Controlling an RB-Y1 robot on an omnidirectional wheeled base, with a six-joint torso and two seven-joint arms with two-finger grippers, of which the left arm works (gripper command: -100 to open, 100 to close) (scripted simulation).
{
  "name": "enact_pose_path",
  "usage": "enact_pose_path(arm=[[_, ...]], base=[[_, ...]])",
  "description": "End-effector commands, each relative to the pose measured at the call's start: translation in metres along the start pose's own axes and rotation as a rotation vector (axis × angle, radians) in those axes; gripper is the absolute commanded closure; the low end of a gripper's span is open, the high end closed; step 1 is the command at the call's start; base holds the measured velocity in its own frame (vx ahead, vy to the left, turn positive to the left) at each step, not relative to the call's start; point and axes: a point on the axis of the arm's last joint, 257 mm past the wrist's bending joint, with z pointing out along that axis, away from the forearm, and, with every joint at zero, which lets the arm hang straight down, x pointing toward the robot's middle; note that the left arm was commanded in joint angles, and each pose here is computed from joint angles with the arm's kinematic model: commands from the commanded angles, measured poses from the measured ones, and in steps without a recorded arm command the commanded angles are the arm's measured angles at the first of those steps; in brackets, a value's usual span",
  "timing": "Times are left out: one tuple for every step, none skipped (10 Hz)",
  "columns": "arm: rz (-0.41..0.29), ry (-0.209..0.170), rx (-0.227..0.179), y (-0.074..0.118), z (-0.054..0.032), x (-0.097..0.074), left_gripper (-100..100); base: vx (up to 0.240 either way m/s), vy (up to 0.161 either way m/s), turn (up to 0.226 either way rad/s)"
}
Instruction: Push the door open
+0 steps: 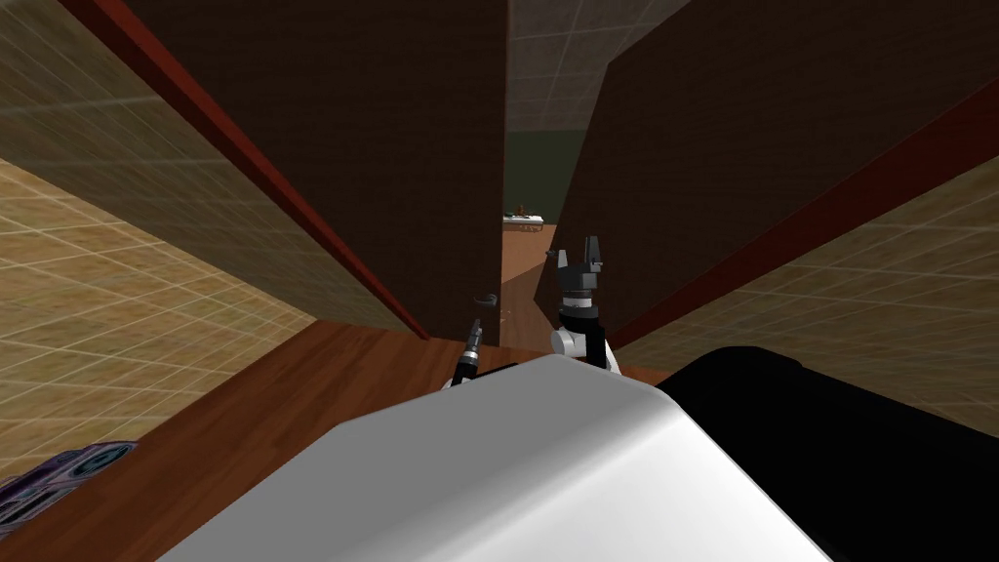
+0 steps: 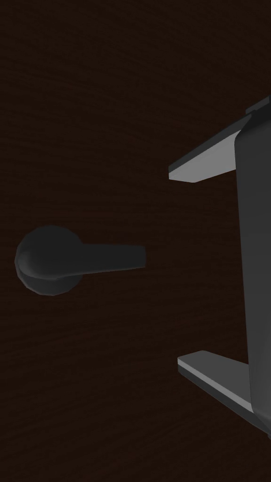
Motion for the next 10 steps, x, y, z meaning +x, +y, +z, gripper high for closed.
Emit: enact_pose_path(arm=[[0.032,-0.004,-0.013,0.007,-0.0055,-0.018,-100],[0.044,-0.006,-0.018,0.01,-0.0075,-0.025,-100],[0.044,-0.006,-0.018,0.01,-0.0075,-0.025,-100],[0.053,-0.011,-0.022,0.012,-0.0088,-0.033,-100],[0.054,-0.012,-0.022,0.012,-0.0087,-0.034,-100],[0.05,-0.015,-0.02,0.012,-0.0076,-0.034,-100],[0.041,-0.017,-0.017,0.01,-0.0056,-0.032,-100],[0.028,-0.019,-0.012,0.008,-0.0029,-0.027,-100],[0.008,-0.021,-0.004,0.004,0.0012,-0.019,-100],[0.019,-0.02,-0.008,0.005,-0.0016,-0.023,-100]], base=[[0.094,-0.032,-0.03],[0.168,-0.078,-0.031],[0.124,-0.066,-0.001],[0.133,-0.07,-0.029],[0.176,-0.088,-0.026],[0.196,-0.064,-0.018],[0.208,-0.083,-0.031],[0.167,-0.091,-0.021],[0.164,-0.085,-0.022],[0.079,-0.039,0.001]])
